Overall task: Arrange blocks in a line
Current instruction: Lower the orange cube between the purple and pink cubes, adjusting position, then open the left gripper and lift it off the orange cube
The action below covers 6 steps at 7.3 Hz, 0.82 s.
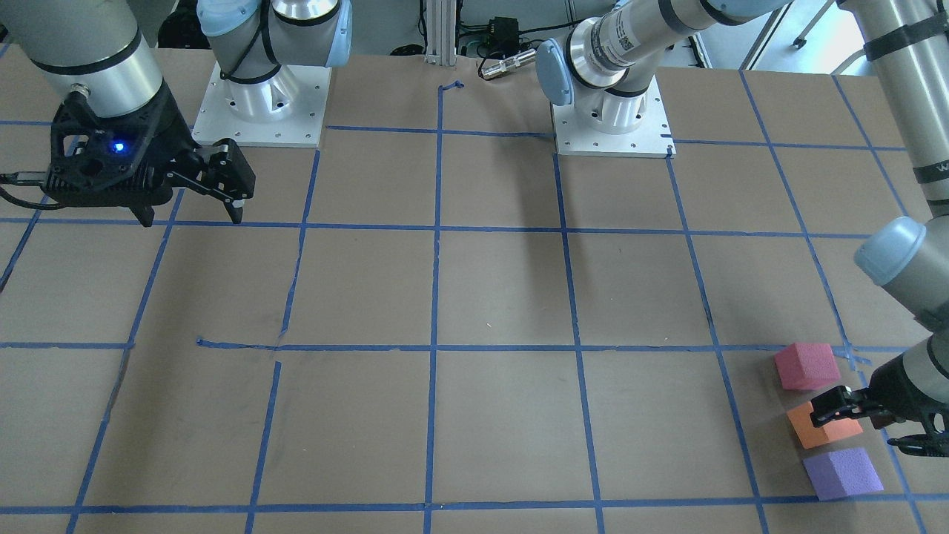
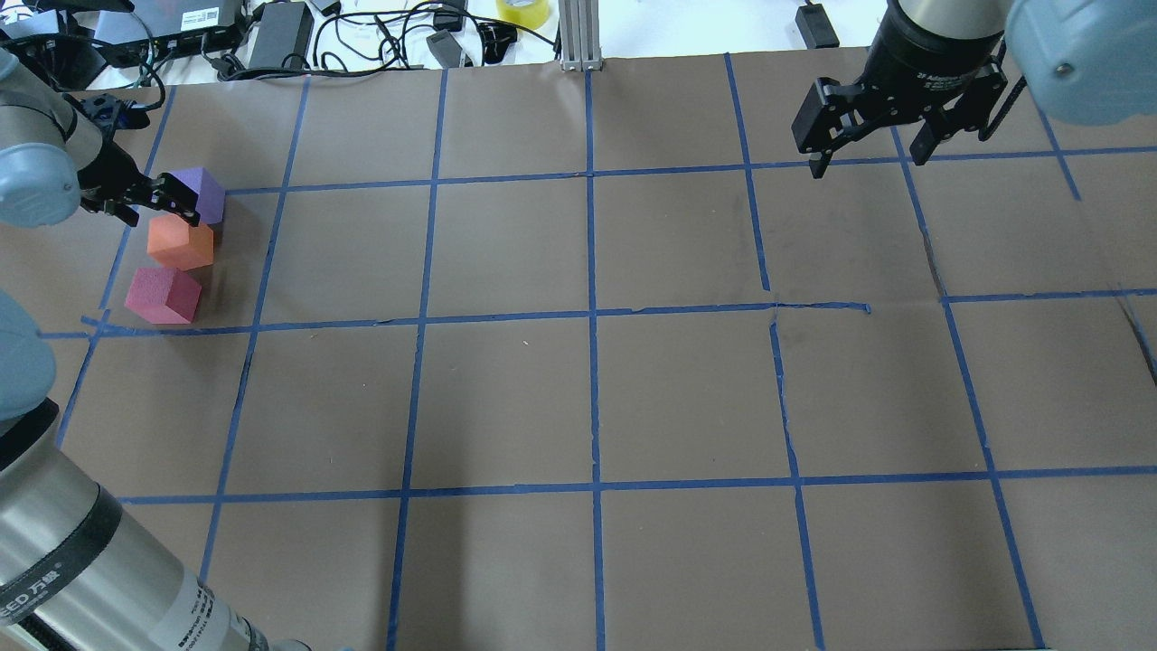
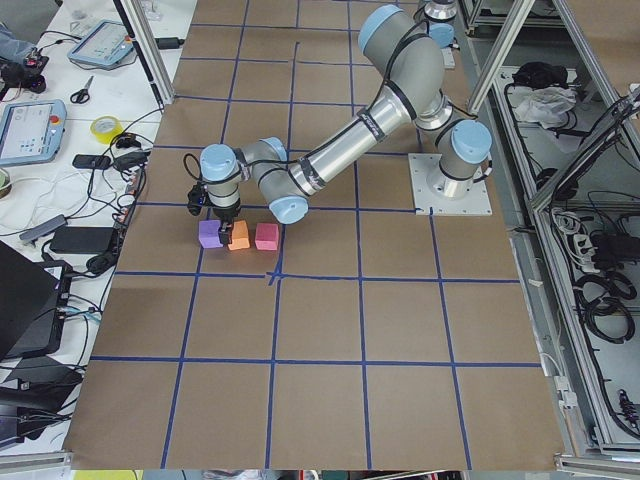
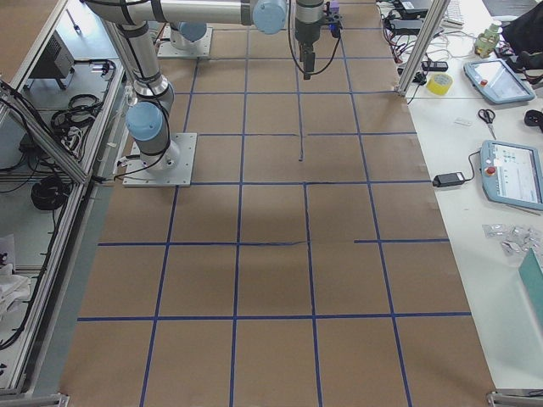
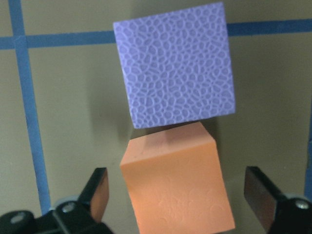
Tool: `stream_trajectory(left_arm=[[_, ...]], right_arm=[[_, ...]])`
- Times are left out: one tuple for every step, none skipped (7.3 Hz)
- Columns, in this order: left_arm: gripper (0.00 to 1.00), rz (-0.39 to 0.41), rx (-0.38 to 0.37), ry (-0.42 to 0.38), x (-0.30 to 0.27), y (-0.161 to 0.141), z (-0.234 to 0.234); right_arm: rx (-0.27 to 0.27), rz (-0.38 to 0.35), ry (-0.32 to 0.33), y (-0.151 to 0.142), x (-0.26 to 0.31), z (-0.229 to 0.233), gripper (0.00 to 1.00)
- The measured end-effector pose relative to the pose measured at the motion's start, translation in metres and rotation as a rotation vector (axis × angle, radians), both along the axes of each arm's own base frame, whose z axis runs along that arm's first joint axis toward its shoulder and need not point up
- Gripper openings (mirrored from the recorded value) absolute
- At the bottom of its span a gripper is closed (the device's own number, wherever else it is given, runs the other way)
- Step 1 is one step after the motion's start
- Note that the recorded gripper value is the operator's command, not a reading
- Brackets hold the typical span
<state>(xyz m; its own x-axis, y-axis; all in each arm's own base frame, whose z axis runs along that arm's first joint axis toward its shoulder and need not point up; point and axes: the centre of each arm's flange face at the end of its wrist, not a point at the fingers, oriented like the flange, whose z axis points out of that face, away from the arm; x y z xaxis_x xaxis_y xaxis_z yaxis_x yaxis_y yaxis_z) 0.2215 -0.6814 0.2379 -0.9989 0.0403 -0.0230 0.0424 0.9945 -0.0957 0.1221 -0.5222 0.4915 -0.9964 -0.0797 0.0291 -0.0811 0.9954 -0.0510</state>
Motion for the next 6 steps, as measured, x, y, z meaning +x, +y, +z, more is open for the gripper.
stream_trajectory(left_arm=[[1.0, -0.009, 0.003, 0.001, -0.012, 0.004, 0.022], [1.0, -0.026, 0.018, 0.006, -0.034, 0.014, 0.063], [1.0, -0.049, 0.04, 0.015, -0.061, 0.033, 0.116], [1.0, -0.074, 0.06, 0.021, -0.092, 0.06, 0.173], [1.0, -0.101, 0.072, 0.001, -0.124, 0.088, 0.222], [1.0, -0.106, 0.078, -0.036, -0.155, 0.111, 0.254]], right_arm=[[0.001, 0.003, -0.003, 0.006, 0.003, 0.0, 1.0], [0.005, 0.004, -0.005, 0.013, 0.004, -0.002, 1.0], [0.01, 0.005, -0.005, 0.017, 0.005, -0.004, 1.0], [0.012, 0.005, -0.005, 0.019, 0.005, -0.005, 1.0], [0.011, 0.005, -0.005, 0.022, 0.005, -0.005, 1.0], [0.012, 0.005, -0.005, 0.024, 0.005, -0.005, 1.0]])
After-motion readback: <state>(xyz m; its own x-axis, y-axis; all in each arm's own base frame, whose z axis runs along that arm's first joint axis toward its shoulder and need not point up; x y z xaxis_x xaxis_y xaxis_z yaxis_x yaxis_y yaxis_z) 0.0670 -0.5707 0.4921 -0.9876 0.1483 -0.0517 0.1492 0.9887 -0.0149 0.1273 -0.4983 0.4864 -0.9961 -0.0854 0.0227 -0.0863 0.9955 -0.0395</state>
